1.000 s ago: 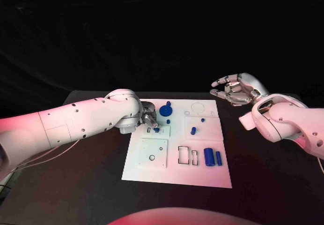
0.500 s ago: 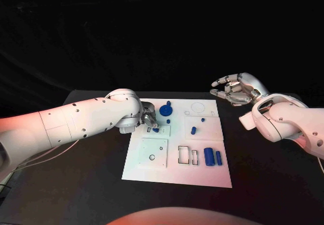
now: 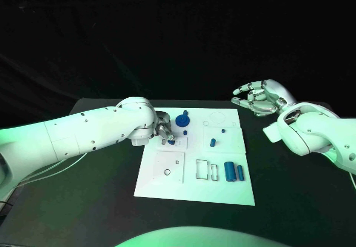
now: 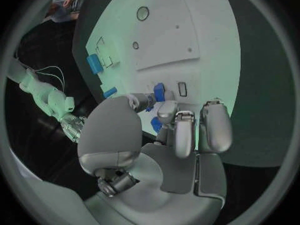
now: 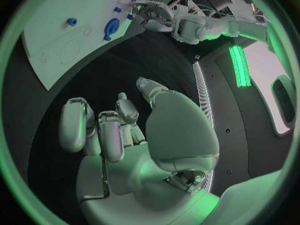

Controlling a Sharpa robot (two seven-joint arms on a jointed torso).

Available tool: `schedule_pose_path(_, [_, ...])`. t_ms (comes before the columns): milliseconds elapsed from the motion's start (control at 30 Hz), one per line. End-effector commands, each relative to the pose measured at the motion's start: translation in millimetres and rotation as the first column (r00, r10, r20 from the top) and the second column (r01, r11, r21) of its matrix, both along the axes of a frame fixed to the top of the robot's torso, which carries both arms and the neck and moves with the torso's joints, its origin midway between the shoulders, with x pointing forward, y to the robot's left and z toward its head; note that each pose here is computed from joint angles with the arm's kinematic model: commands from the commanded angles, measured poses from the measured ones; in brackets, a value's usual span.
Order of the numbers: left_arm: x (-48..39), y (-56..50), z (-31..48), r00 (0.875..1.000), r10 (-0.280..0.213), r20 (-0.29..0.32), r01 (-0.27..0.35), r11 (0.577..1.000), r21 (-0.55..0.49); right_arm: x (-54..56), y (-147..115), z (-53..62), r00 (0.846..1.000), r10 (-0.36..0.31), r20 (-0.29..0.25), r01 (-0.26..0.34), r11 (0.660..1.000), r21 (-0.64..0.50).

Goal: Assemble the parts on the task board

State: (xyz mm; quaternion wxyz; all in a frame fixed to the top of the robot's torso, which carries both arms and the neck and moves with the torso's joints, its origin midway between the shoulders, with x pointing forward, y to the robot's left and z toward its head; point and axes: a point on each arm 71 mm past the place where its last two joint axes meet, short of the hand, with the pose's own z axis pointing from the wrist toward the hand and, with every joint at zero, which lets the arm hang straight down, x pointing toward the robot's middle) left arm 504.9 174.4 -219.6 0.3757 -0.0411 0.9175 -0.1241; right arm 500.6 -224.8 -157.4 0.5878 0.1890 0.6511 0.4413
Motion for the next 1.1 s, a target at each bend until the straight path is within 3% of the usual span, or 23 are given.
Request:
schedule_pose_path(33, [-0.4,-1.3,-0.8,1.0,-0.002,0.004,0.002,1.0,0.008,-1.0,1.7,-0.3,1.0,0.019,0.003,-0.019,1.0,0.0])
schedule_pose_path(1100, [-5.3,-1.2,-0.7,0.998,0.03,0.059,-0.027,0.999,-0.045,-1.4,-1.2,-1.0,1.0,0.015,0.004,-0.015,1.0,0.0])
